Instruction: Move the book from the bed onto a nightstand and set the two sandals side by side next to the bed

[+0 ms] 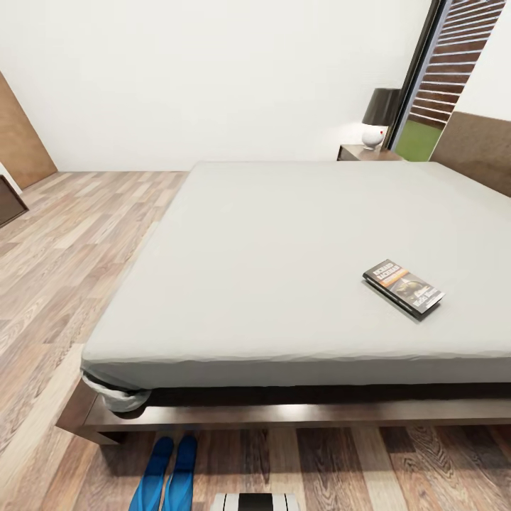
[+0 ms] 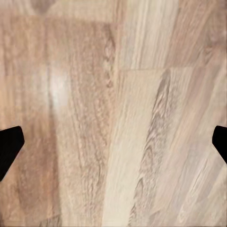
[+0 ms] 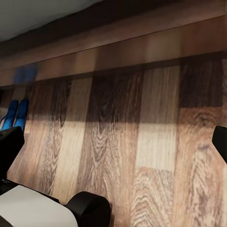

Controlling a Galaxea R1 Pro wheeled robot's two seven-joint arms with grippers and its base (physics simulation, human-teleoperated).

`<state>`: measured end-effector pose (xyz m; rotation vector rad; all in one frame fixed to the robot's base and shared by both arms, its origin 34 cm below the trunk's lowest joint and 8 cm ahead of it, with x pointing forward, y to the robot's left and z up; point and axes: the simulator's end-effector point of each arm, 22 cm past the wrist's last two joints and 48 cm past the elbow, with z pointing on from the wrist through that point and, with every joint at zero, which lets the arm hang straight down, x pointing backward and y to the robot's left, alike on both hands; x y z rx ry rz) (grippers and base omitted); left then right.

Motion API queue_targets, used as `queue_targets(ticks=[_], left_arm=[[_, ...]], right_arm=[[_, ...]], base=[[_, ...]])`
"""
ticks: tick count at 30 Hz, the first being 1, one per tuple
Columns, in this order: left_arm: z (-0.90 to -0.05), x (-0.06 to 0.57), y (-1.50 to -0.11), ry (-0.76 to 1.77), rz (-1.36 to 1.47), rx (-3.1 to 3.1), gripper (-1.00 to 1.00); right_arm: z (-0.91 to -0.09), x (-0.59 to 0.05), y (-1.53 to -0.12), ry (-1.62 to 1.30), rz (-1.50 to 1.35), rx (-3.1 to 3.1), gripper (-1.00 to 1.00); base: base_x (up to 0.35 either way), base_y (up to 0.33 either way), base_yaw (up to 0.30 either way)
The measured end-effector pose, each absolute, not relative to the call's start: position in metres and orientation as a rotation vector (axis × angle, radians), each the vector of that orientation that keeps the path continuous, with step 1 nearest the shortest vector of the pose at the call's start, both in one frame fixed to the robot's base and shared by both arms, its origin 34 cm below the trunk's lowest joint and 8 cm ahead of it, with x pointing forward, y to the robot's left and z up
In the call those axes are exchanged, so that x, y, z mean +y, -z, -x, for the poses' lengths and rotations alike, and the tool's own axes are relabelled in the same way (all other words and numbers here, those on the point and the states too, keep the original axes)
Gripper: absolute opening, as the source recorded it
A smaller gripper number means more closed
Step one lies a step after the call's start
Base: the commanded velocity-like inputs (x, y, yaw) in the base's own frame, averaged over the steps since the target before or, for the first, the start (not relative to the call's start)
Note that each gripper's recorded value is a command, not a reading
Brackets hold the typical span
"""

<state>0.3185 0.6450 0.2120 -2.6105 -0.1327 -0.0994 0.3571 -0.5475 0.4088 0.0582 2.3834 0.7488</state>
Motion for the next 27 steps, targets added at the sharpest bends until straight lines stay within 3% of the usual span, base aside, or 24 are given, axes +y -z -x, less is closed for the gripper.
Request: queue_targets(ticks=[14,27], left_arm=[[-0.279,0.736,-0.269,0.055,2.471,-0.19,1.0],[-0.257,0.79,-0.314,0.233,2.323,-0.714,1.0]], right_arm=[[-0.357,-0.548,-0.409,-0.747,-0.058,2.382,1.0],[-0.357,-0.548,-0.409,-0.747,-0.061,2.381,1.0]], base=[[0.0,0.0,0.0],[0.0,0.0,0.0]])
